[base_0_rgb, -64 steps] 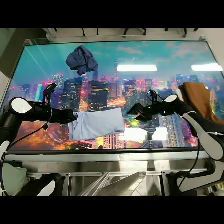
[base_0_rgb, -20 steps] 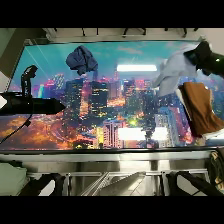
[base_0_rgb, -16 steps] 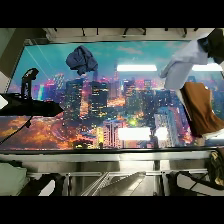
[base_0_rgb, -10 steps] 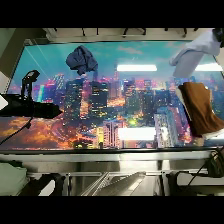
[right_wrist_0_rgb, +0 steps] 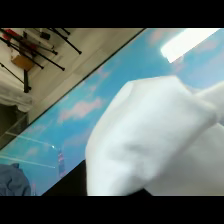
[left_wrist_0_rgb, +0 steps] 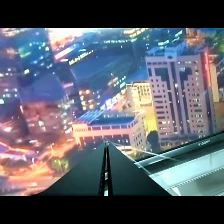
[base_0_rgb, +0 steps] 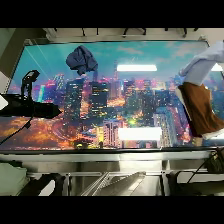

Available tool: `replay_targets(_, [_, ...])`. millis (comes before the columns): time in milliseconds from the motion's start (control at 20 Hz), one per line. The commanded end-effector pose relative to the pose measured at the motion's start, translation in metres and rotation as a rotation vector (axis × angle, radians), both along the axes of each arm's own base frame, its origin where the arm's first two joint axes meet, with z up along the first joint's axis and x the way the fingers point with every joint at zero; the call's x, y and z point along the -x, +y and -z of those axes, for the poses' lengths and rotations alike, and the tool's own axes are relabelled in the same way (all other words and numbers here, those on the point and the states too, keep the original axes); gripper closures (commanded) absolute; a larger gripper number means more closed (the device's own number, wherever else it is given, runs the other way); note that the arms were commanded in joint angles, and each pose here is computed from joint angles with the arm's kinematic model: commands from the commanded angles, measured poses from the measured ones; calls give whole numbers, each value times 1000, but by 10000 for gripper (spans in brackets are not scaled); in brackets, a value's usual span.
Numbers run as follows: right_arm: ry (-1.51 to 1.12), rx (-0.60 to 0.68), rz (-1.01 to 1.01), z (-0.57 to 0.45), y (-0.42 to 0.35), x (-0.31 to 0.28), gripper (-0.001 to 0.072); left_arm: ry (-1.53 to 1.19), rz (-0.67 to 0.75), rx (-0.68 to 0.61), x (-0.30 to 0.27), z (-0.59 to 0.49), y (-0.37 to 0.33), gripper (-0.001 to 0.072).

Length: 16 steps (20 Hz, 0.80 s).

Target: Fold the shirts.

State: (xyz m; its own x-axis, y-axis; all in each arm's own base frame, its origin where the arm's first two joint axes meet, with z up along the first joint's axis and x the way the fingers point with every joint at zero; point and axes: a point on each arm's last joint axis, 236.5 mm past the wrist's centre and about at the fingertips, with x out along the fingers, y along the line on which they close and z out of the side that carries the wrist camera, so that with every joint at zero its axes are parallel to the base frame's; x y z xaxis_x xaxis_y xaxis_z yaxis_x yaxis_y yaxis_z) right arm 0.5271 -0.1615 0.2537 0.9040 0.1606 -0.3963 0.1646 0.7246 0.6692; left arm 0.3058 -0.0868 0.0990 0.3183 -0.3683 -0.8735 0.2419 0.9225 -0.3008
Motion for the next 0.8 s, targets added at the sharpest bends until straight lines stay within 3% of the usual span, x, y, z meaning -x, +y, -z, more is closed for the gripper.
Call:
replay_targets(0, [161,-32,-14,28,-11,33,688,-7,-2,-2,-2,-1,0,695])
replay_targets(400, [652,72,239,92,-59,148,688,-79,-13,-2,-17,-7,1,695])
replay_targets(750, [864,-80,336,195,-72,222,688,-26,9,-1,-5,-2,-1,694])
